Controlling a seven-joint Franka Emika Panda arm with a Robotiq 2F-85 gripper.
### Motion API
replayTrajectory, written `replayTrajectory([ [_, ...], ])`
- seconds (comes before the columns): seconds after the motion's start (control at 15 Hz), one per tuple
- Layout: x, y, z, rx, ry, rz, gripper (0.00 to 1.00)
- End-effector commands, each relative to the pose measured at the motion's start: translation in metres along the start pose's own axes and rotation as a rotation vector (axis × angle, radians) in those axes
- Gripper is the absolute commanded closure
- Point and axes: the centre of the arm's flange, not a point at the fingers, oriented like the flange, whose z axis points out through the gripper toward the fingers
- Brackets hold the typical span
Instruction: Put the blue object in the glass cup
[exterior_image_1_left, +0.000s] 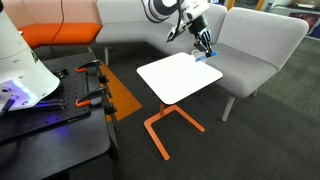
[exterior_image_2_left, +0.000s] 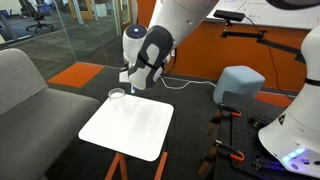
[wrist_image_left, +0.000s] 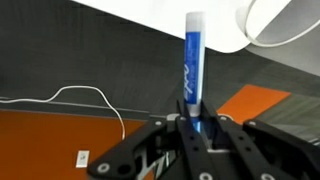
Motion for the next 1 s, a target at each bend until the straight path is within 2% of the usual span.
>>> replayTrajectory([
  [0.0, -0.013, 0.001, -0.023, -0.06, 0.162, -0.045, 0.95],
  [0.27, -0.014, 0.0, -0.031, -0.227, 0.237, -0.006, 0.95],
  [0.73, -0.005, 0.008, -0.004, -0.612, 0.288, 0.068, 0.95],
  [0.87, 0.004, 0.008, 0.001, -0.655, 0.314, 0.084, 0.95],
  [0.93, 0.008, 0.006, 0.002, -0.643, 0.313, 0.093, 0.95],
])
